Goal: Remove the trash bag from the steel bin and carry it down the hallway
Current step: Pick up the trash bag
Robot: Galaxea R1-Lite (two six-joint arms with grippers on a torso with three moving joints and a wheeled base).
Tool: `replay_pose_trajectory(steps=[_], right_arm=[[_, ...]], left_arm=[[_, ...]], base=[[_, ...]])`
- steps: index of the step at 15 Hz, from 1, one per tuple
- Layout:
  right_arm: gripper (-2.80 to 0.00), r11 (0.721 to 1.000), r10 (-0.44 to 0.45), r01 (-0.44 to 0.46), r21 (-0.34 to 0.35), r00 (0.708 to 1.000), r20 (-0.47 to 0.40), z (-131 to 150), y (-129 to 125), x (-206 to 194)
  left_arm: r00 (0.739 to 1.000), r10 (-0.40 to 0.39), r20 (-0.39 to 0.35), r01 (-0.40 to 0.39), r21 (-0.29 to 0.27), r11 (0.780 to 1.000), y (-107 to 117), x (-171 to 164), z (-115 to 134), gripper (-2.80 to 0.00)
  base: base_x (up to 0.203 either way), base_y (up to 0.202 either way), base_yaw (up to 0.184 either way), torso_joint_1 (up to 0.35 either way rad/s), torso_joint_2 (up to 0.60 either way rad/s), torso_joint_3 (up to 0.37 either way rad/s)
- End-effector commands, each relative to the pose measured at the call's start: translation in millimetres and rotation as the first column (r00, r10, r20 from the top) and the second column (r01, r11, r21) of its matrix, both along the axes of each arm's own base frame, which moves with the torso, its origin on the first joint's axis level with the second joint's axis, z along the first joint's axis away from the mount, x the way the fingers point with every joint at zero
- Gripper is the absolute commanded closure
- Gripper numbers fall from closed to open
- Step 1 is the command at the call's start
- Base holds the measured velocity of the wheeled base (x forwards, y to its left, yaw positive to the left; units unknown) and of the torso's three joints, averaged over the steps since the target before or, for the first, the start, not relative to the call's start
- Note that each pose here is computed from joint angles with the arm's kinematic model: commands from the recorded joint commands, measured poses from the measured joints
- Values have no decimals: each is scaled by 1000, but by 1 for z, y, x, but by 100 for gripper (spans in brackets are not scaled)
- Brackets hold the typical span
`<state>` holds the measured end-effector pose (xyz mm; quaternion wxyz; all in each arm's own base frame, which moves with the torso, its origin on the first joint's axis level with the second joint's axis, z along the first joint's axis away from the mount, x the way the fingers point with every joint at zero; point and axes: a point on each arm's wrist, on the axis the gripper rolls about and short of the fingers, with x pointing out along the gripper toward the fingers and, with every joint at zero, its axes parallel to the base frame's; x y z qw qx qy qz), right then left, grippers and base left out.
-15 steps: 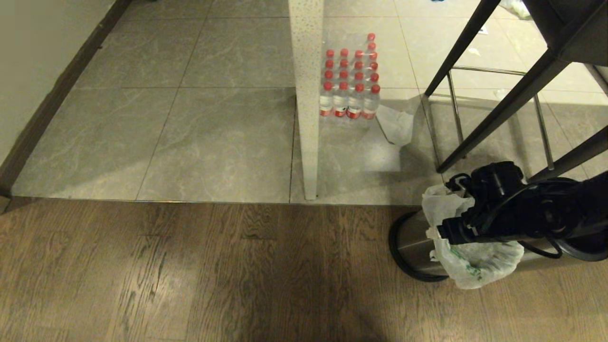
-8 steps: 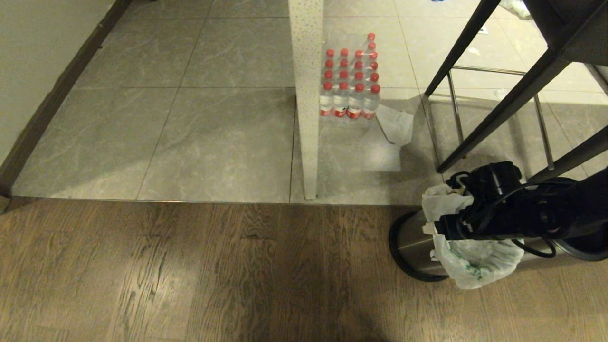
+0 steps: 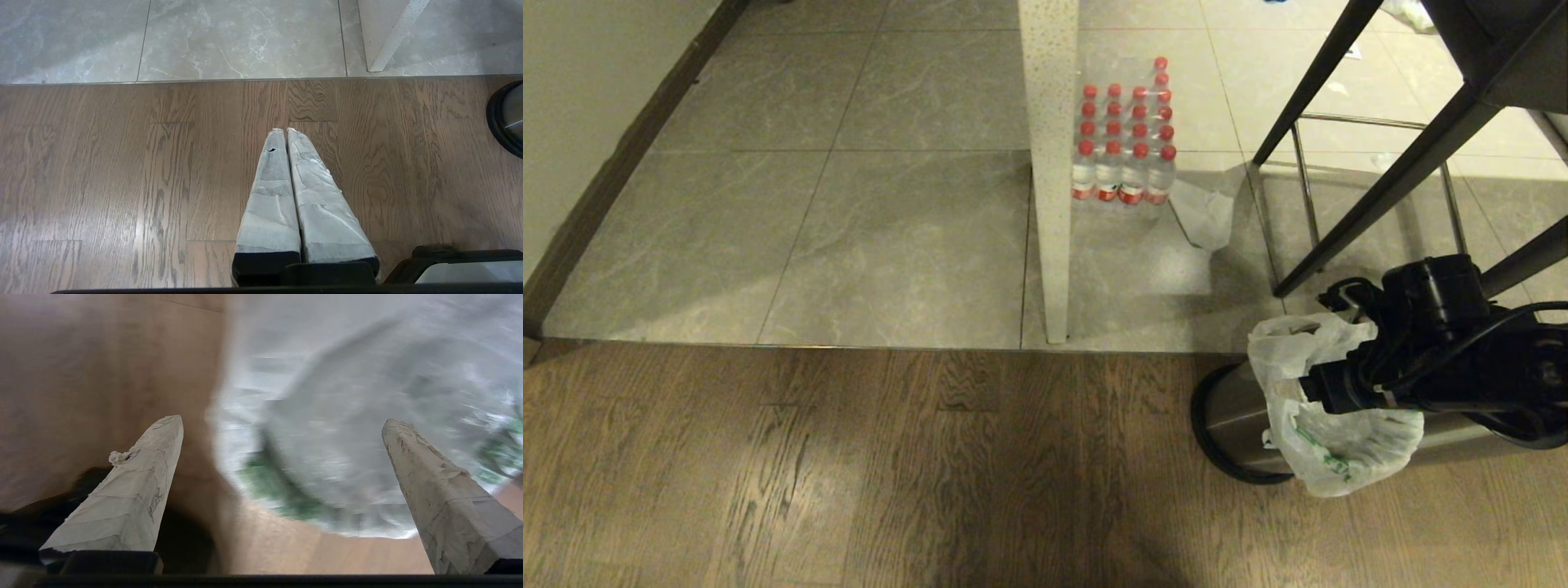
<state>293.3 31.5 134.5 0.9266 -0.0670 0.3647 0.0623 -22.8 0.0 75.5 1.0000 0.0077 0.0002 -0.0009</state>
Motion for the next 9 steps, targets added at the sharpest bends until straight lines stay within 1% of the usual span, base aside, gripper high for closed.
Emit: replay_pose_trajectory(steps=[1, 2, 4, 9], right_arm=[[-280, 1000, 11, -12, 10, 999, 33, 13, 4, -8], [-280, 1000, 10, -10, 25, 1000, 27, 13, 7, -8], [-280, 997, -4, 1, 79, 999, 33, 17, 16, -4], [-280, 997, 7, -5, 78, 1000, -23, 0, 24, 6]], left_arm=[[1000, 0, 0, 0, 0, 1000, 0, 0, 0, 0], [1000, 0, -1, 0, 0, 1000, 0, 0, 0, 0], [1000, 0, 0, 0, 0, 1000, 0, 0, 0, 0], [1000, 0, 0, 0, 0, 1000, 0, 0, 0, 0]], base=[[0, 0, 0, 0, 0, 0], [0, 0, 0, 0, 0, 0], [0, 0, 0, 0, 0, 0], [0, 0, 0, 0, 0, 0]])
